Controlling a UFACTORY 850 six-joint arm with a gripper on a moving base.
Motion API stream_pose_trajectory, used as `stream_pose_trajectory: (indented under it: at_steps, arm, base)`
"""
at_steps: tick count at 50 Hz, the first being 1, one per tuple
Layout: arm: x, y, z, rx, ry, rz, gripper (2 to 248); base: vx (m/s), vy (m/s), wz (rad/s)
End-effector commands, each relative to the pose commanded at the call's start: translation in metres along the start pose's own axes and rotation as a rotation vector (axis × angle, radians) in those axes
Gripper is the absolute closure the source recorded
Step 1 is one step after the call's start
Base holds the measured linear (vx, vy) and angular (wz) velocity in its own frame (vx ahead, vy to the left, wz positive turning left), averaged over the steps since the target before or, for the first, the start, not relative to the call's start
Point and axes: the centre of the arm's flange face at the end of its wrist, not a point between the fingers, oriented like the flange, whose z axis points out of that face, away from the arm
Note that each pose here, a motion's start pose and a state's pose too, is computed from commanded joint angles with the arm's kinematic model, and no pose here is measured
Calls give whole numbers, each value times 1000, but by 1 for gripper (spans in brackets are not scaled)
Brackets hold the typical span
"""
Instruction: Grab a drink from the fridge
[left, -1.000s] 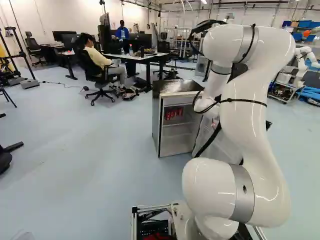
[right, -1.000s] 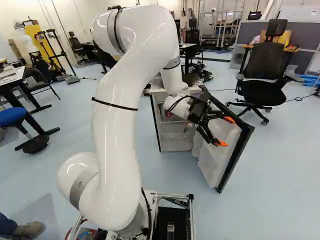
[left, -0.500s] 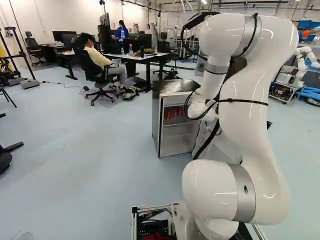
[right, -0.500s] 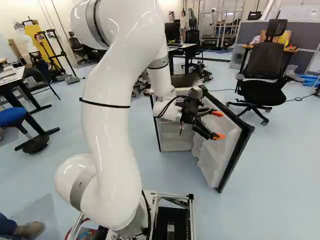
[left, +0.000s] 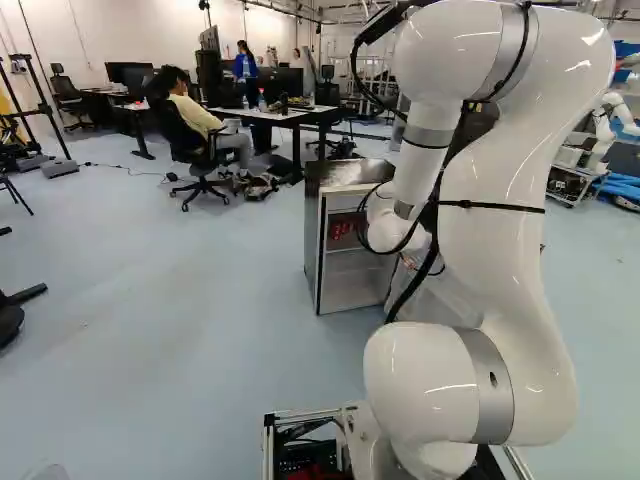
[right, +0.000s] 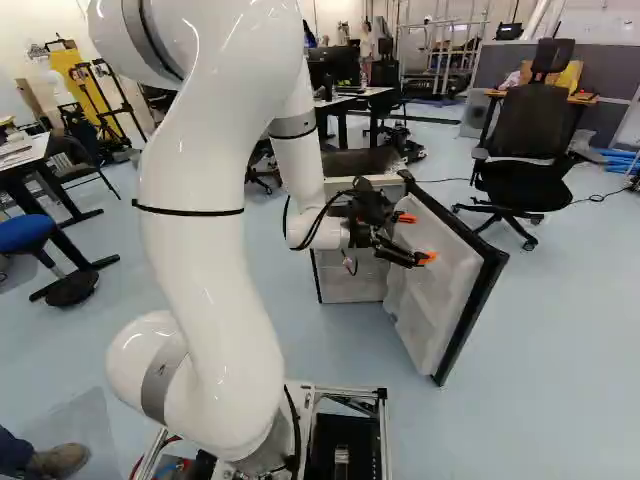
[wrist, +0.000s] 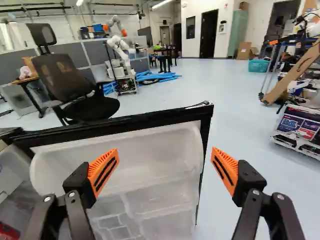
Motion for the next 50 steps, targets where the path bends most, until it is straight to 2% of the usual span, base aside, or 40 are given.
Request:
stream_pose_trajectory:
  at_steps: [12,50]
  arm:
    - [0,0,-13,133,-9,-46,3]
    - [-5,-32,-23,518,-28,-147,3]
  base:
    - [0,0,0]
    - [0,0,0]
